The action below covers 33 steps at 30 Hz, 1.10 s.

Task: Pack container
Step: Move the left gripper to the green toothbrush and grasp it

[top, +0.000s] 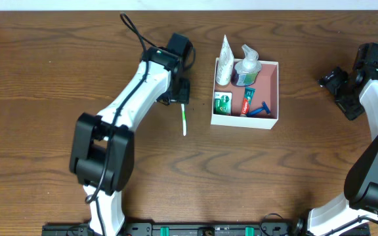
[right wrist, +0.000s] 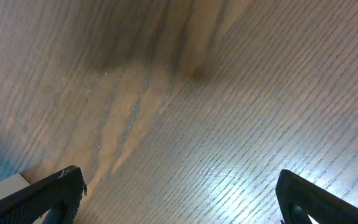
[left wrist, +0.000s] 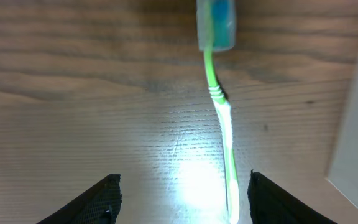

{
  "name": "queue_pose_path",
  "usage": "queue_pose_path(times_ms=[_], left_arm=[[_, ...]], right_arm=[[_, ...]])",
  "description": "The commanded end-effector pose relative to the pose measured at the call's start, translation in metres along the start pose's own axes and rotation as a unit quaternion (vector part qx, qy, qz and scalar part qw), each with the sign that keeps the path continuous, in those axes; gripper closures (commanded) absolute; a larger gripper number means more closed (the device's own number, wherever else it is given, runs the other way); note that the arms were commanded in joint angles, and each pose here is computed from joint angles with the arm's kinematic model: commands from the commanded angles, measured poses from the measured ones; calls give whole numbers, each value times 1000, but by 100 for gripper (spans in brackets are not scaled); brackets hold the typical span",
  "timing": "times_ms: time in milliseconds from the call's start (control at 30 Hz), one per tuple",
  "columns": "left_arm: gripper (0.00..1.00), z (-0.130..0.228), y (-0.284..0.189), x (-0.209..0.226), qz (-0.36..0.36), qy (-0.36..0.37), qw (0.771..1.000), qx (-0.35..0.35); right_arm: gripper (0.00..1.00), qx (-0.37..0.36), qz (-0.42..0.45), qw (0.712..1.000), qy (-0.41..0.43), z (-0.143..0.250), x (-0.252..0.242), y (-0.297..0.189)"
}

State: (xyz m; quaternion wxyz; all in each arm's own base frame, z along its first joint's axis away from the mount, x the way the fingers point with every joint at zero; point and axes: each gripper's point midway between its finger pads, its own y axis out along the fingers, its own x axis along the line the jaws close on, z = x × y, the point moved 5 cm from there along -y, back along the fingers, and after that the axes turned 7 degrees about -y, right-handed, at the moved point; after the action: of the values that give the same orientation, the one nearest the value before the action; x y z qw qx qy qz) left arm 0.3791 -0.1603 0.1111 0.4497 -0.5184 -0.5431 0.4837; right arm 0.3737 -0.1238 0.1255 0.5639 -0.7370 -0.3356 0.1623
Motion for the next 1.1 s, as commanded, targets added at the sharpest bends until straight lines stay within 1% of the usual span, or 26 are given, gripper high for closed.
queue_pose_path(times_ms=[0,200,433,933,1067], left_arm=[[34,6,21,0,-7,-29,999,30],[34,7,39,0,-14,-37,998,43],[34,7,52,-8,-2,-36,998,49],[34,8,56,-13,5,-42,998,48],[34,14,65,-11,2,-60,997,52]], right_arm=[[1,0,6,1000,7,0,-1,2],[1,0,6,1000,7,0,-1,2],[1,0,6,1000,7,0,-1,2],[1,0,6,1000,7,0,-1,2],[1,0,6,1000,7,0,-1,2]])
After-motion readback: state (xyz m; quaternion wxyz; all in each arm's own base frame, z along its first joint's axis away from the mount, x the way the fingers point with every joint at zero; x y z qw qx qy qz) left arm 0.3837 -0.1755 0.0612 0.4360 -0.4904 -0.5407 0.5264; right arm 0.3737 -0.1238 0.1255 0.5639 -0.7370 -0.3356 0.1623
